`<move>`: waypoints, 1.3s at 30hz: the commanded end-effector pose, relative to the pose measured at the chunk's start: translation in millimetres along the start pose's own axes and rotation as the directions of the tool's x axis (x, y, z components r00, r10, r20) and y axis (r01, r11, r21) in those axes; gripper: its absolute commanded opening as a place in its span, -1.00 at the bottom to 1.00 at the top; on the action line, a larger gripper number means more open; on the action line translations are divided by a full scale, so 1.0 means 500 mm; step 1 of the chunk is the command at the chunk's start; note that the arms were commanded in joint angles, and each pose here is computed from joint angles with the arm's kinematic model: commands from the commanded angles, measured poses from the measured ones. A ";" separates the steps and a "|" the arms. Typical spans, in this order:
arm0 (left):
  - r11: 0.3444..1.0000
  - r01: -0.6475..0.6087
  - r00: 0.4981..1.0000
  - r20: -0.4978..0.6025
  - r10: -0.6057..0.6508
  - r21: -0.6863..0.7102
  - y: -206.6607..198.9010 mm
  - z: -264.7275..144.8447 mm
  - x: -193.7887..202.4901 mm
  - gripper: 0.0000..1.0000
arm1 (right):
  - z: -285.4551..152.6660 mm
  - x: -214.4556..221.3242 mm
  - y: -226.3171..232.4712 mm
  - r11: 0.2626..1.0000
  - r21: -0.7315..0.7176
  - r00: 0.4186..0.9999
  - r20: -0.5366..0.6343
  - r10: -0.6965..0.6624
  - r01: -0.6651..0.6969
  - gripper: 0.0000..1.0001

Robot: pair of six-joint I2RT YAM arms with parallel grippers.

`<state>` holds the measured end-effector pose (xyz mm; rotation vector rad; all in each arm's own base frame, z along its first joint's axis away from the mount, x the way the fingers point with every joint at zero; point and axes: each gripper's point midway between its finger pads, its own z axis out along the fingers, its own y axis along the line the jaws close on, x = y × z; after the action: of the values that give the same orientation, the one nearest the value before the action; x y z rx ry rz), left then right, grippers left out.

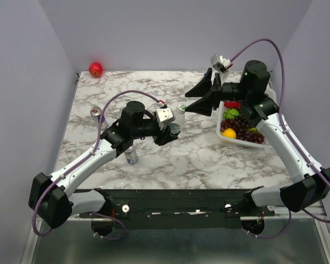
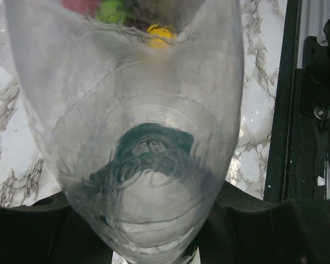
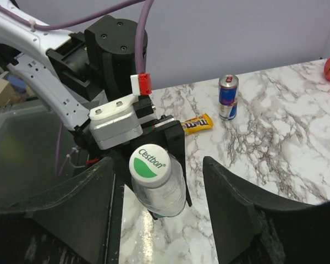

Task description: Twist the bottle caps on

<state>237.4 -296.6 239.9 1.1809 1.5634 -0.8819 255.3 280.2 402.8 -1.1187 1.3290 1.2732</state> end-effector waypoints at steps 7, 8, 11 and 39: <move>0.998 -0.020 0.999 0.038 0.018 0.051 -0.012 0.006 -0.029 -1.00 | 0.019 0.021 0.033 0.994 -0.105 1.000 -0.015 0.016 -0.018 0.41; 0.998 -0.022 0.999 0.041 0.020 0.051 -0.011 0.007 -0.031 -1.00 | 0.021 0.022 0.033 0.994 -0.108 1.000 -0.016 0.018 -0.019 0.39; 0.998 -0.023 0.999 0.045 0.021 0.051 -0.010 0.009 -0.034 -1.00 | 0.025 0.027 0.031 0.993 -0.111 0.999 -0.020 0.026 -0.028 0.28; 0.981 0.056 0.997 0.054 -0.047 -0.184 0.072 0.010 -0.033 -1.00 | 0.040 0.054 -0.024 0.994 0.098 0.999 -0.021 0.047 -0.044 -0.51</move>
<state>246.4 -299.6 235.5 1.1296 1.6052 -0.8817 257.5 297.4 381.1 -1.0923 1.3913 1.2898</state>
